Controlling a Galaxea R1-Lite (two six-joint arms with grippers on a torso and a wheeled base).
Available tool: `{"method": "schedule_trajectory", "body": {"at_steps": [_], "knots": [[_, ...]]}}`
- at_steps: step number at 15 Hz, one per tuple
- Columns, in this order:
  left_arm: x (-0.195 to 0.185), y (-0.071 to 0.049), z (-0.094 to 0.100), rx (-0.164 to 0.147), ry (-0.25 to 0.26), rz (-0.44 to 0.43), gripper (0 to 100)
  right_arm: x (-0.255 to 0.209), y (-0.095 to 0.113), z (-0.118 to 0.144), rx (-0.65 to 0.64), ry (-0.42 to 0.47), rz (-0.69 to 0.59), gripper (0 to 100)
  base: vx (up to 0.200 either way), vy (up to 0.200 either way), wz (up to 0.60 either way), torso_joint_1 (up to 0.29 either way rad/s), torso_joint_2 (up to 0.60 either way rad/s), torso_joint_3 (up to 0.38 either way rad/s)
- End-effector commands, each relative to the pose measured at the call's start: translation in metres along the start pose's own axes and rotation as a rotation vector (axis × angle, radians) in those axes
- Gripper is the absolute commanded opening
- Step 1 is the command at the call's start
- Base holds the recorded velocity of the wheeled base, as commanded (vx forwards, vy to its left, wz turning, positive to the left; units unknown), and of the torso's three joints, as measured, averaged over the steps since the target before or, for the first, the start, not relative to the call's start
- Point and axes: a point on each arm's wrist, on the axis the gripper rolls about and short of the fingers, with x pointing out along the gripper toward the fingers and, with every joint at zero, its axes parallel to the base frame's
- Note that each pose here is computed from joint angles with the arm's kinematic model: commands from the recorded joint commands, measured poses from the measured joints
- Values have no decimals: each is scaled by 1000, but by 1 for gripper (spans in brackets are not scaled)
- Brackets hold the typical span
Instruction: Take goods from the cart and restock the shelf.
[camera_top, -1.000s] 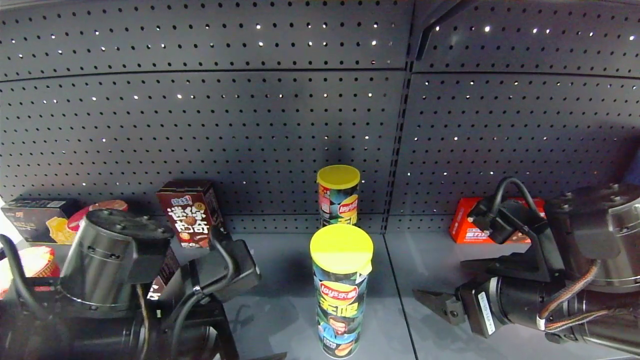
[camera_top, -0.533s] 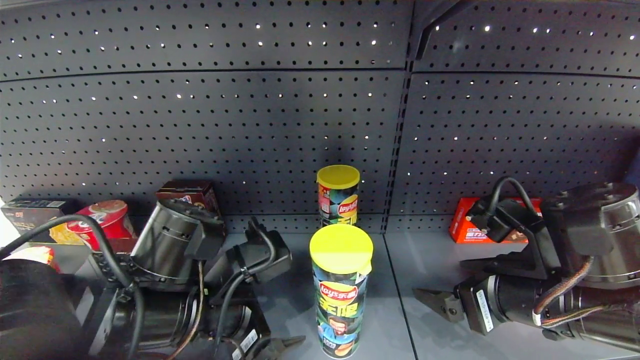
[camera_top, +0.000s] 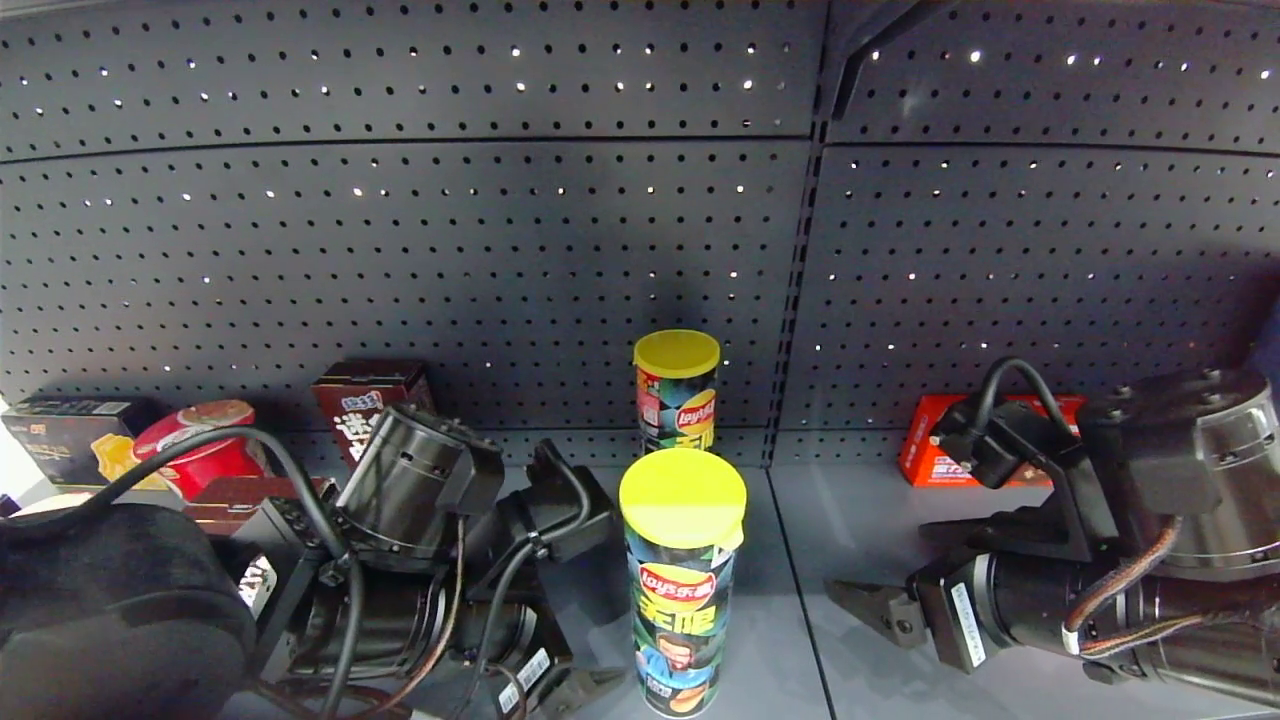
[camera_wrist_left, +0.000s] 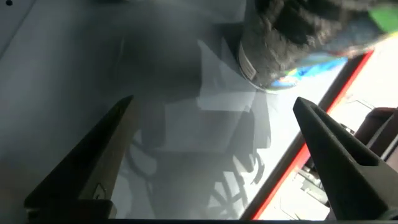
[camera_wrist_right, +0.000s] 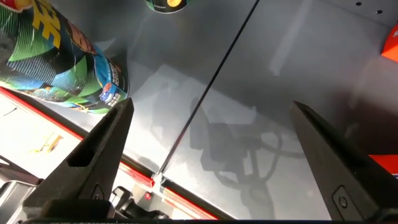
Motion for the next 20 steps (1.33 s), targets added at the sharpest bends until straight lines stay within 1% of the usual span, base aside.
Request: {"method": "schedule_trajectory", "body": {"at_steps": [1, 6, 8, 10, 12, 15, 20], "knots": [[4, 1, 1, -2, 9, -2, 100, -1, 0, -1, 1, 0, -1, 100, 0, 0, 0, 0, 0, 0], [8, 5, 1, -10, 14, 11, 100, -2, -1, -4, -2, 4, 0, 100, 0, 0, 0, 0, 0, 0], [9, 6, 1, -23, 18, 12, 100, -2, -1, -4, -2, 4, 1, 100, 0, 0, 0, 0, 0, 0], [11, 10, 2, -35, 10, 24, 100, -2, -1, -4, -2, 4, 1, 100, 0, 0, 0, 0, 0, 0], [12, 13, 4, -37, 2, 30, 100, -2, -1, -4, -2, 6, 1, 100, 0, 0, 0, 0, 0, 0], [16, 18, 3, -49, 11, 39, 100, -2, -1, -5, -2, 7, 1, 100, 0, 0, 0, 0, 0, 0], [20, 18, 9, -43, 0, 37, 100, -2, 0, -5, -5, 9, 5, 100, 0, 0, 0, 0, 0, 0]]}}
